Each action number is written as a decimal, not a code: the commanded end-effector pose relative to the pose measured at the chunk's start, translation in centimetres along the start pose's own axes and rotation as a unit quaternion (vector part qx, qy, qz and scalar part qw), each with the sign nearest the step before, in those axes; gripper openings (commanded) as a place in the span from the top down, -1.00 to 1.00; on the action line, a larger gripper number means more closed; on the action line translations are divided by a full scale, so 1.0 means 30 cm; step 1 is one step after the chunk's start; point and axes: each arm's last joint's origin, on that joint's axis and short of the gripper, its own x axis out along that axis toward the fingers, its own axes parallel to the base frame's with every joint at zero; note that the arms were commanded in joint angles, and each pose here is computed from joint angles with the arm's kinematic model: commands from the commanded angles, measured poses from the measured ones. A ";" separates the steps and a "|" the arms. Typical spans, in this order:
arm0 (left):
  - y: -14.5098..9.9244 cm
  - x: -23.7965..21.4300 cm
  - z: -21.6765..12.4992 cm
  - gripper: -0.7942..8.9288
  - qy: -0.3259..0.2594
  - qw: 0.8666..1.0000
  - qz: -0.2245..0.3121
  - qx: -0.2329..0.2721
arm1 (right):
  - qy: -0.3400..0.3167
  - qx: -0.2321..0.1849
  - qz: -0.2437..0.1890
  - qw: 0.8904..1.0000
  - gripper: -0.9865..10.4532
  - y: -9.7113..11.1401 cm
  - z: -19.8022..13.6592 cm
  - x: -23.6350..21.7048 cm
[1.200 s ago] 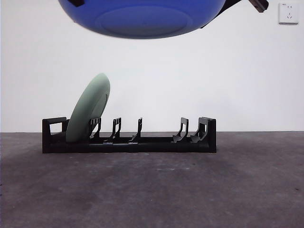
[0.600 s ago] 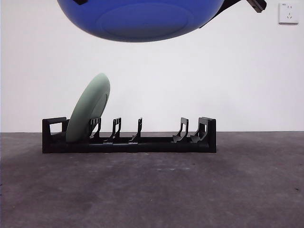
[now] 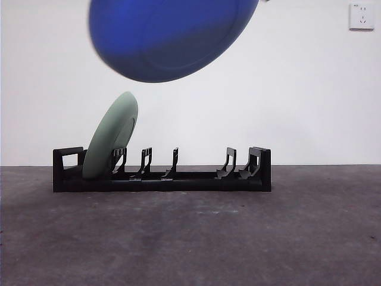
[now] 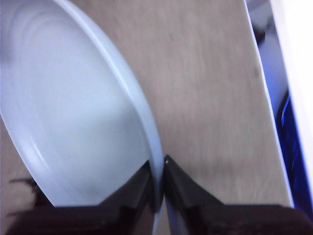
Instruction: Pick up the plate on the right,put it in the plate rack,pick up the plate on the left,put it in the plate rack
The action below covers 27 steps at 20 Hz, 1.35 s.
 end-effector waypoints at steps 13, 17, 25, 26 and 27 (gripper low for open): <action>0.373 0.122 -0.152 0.85 -0.205 0.917 0.090 -0.331 | -0.056 -0.037 -0.022 0.997 -0.12 0.117 -0.189 -0.351; 0.434 0.235 -0.209 0.85 -0.200 0.906 0.103 -0.360 | -0.035 -0.030 -0.022 0.999 -0.12 0.120 -0.213 -0.360; 0.505 0.412 -0.335 0.85 -0.179 0.891 0.135 -0.396 | -0.022 -0.026 -0.022 0.999 -0.11 0.120 -0.221 -0.360; 0.511 0.429 -0.352 0.85 -0.176 0.890 0.136 -0.399 | -0.022 -0.026 -0.022 0.999 -0.11 0.120 -0.221 -0.359; 0.514 0.448 -0.370 0.85 -0.170 0.889 0.136 -0.403 | -0.023 -0.026 -0.022 0.999 -0.11 0.120 -0.221 -0.359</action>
